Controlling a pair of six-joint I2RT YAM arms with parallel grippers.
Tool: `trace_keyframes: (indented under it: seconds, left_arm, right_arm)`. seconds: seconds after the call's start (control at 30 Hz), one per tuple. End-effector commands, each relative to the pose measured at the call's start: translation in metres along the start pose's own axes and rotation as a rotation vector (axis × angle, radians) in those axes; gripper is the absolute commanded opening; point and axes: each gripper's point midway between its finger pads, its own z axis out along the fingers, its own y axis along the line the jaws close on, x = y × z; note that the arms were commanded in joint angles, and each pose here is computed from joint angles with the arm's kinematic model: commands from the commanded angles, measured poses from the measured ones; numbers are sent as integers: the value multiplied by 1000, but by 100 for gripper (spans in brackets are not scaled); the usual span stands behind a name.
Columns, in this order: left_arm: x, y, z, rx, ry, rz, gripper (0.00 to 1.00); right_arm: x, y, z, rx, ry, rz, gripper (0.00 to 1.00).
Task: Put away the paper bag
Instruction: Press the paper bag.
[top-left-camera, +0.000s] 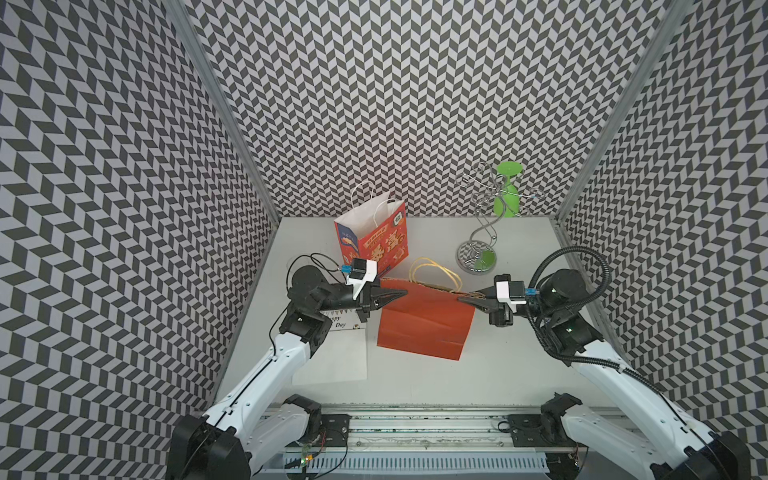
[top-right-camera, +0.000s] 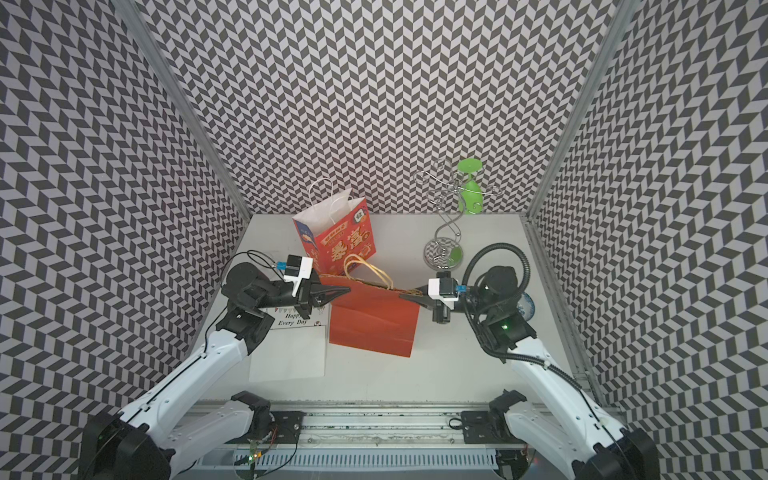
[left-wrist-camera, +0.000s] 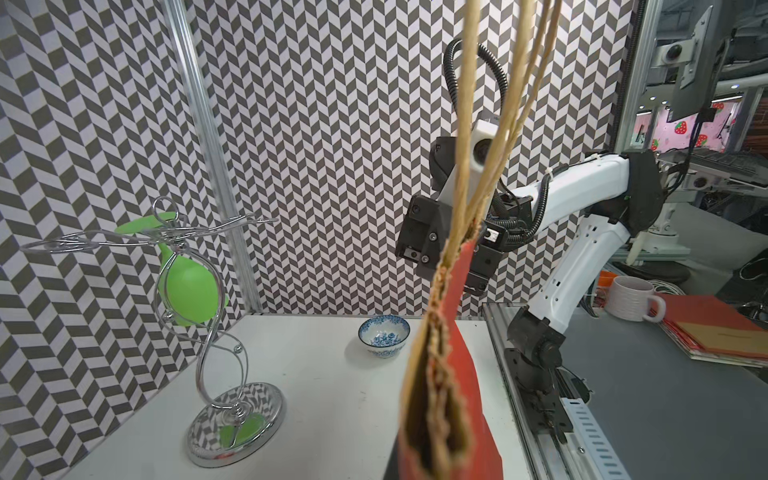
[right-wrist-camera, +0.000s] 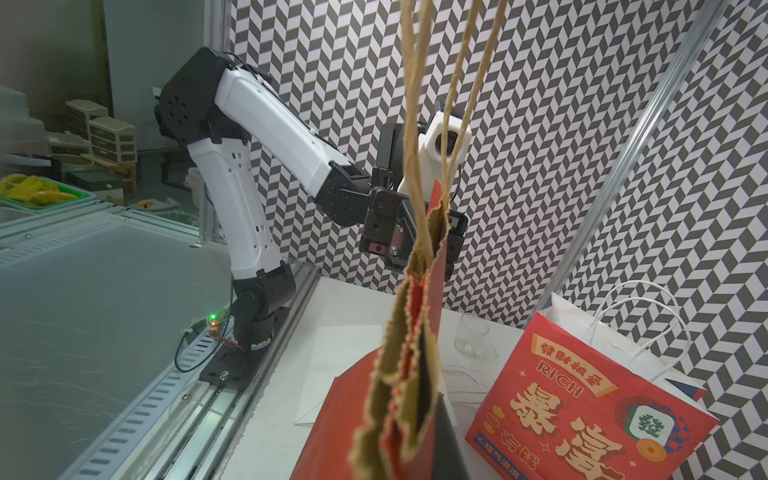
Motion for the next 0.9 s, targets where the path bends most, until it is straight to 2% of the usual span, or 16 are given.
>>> trace_keyframes:
  seconds: [0.0, 0.03, 0.1, 0.17, 0.23, 0.37, 0.47, 0.53, 0.6, 0.63, 0.67, 0.7, 0.73, 0.77, 0.8, 0.87]
  left_arm:
    - [-16, -10, -1, 28, -32, 53, 0]
    - [-17, -11, -1, 27, -32, 58, 0]
    - [-21, -11, -2, 23, -38, 65, 0]
    - [-27, -13, -2, 26, -54, 74, 0]
    - [-32, -13, -2, 23, -64, 80, 0]
    - [-40, 2, -2, -61, -86, 59, 0]
    - [-48, 3, -3, -76, -119, 61, 0]
    - [-51, 3, -4, -83, -128, 59, 0]
    - [-54, 3, -4, -88, -133, 63, 0]
    - [-55, 3, -4, -90, -136, 65, 0]
    - [-57, 3, -5, -92, -139, 65, 0]
    - [-59, 3, -5, -92, -142, 66, 0]
    - [-60, 3, -5, -93, -145, 65, 0]
    - [-63, 1, -5, -90, -150, 69, 0]
    - [-65, 0, -5, -85, -153, 70, 0]
    - [-69, -2, -6, -82, -159, 71, 0]
  right_arm:
    - [-1, -4, 0, 31, 21, -10, 39]
    - [-2, -4, -1, 42, 25, -9, 51]
    - [0, -5, -3, 61, 37, 6, 64]
    - [8, -7, -3, 83, 52, 34, 68]
    - [18, -11, -3, 109, 74, 72, 66]
    - [24, -8, -1, 78, 87, 133, 46]
    - [28, -3, -1, 60, 88, 144, 20]
    - [24, -2, -2, 56, 81, 140, 7]
    - [22, -2, -2, 58, 79, 133, 4]
    - [21, -2, -3, 61, 80, 127, 7]
    - [22, -2, -3, 65, 84, 125, 14]
    - [25, -3, -3, 76, 96, 125, 38]
    - [30, -6, -4, 97, 110, 132, 56]
    - [33, -8, -5, 120, 118, 136, 63]
    - [36, -9, -6, 131, 120, 135, 66]
    - [38, -5, -6, 119, 110, 121, 65]
